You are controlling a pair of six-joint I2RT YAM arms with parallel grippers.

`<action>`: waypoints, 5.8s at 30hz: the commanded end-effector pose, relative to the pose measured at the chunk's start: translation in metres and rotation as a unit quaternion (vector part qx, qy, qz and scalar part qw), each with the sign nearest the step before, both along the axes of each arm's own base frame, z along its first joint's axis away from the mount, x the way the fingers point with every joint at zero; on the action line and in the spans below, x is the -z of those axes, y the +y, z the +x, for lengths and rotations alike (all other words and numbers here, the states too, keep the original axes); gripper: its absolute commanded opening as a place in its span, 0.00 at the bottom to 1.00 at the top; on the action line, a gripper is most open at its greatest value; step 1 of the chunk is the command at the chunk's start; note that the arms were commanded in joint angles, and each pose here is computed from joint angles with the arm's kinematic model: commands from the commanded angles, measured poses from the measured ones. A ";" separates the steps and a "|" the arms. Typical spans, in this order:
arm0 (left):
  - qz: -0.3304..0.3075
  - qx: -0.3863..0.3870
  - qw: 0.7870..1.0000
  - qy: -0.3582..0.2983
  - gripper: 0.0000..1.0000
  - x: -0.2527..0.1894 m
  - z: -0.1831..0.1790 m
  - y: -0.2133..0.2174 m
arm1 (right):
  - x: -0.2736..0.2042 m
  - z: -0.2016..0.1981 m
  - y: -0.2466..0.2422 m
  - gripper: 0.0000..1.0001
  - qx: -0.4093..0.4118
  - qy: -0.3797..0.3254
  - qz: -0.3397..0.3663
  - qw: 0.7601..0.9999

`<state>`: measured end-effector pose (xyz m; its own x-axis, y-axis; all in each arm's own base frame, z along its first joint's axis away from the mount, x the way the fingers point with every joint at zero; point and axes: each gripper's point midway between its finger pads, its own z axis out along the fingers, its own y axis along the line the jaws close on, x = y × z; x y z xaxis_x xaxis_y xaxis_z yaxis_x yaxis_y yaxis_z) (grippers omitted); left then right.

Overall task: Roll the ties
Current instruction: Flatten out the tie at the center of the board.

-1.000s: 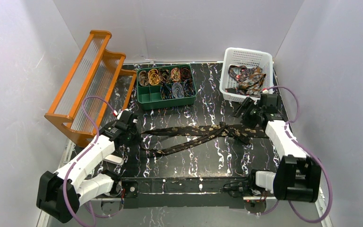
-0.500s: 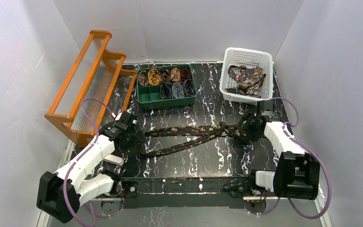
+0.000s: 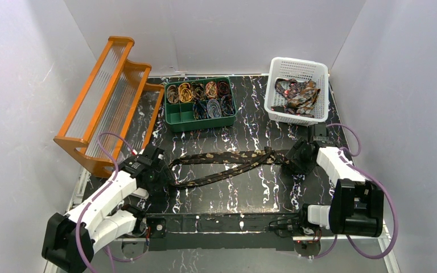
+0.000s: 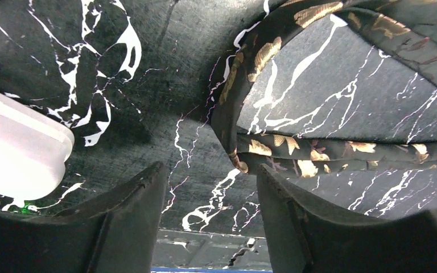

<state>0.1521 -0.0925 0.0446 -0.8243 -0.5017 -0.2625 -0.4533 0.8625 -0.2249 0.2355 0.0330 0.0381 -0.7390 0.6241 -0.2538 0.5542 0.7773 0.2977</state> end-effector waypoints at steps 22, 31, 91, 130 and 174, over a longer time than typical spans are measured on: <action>0.021 0.007 0.999 -0.033 0.00 -0.019 0.030 -0.001 | -0.010 0.046 -0.038 0.01 0.015 -0.033 -0.098 0.994; 0.063 -0.012 0.997 -0.037 0.00 -0.036 0.036 0.021 | -0.022 0.060 -0.029 0.18 -0.043 -0.045 -0.074 0.995; 0.085 -0.028 0.996 0.019 0.00 -0.043 0.088 0.050 | -0.042 0.088 -0.007 0.41 -0.117 -0.066 -0.025 0.991; 0.102 -0.020 0.994 0.041 0.00 -0.026 0.073 0.059 | -0.008 -0.006 0.297 0.24 -0.849 -0.384 -0.049 0.359; 0.100 0.006 0.995 -0.002 0.48 -0.070 0.077 0.063 | -0.110 0.116 0.258 0.55 -0.622 -0.286 -0.047 0.727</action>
